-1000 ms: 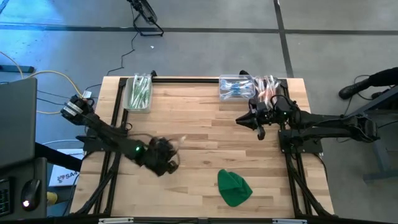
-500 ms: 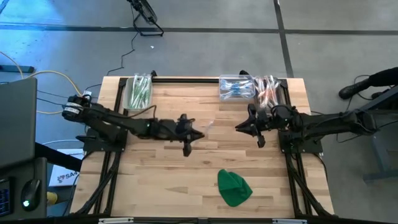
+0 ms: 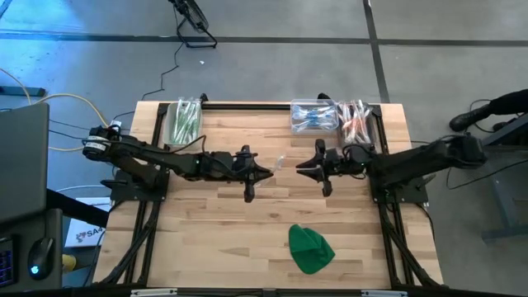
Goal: Pick & Place Toothbrushes
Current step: Put the orange toothbrush into the black bin
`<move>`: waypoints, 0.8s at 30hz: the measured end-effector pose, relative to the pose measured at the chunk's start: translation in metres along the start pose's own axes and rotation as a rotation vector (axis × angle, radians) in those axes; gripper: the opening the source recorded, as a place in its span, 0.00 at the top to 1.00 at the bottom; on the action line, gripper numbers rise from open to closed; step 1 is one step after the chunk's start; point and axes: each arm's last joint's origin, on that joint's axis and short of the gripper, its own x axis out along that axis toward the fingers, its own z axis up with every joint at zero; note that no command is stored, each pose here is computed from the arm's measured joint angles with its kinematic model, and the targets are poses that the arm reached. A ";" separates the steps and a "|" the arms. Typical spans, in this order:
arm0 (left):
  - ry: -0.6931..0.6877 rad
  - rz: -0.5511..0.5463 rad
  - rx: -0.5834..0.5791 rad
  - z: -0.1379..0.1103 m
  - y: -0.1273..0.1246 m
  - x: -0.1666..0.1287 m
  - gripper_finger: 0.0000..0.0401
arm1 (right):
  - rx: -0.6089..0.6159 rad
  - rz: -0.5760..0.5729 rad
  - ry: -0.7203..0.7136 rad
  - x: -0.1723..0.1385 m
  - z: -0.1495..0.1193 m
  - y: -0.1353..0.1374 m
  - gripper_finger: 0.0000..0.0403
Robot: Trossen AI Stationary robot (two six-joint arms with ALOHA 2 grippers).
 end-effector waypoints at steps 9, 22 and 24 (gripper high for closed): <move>0.008 0.001 0.003 -0.001 0.000 0.000 0.99 | 0.030 0.002 -0.009 0.039 -0.003 -0.005 0.55; 0.033 0.011 0.005 -0.003 0.001 0.000 0.99 | 0.031 0.101 0.008 0.089 0.002 -0.007 0.57; 0.045 0.013 0.007 -0.004 0.001 0.000 0.99 | 0.029 0.090 0.007 0.089 0.002 -0.008 0.64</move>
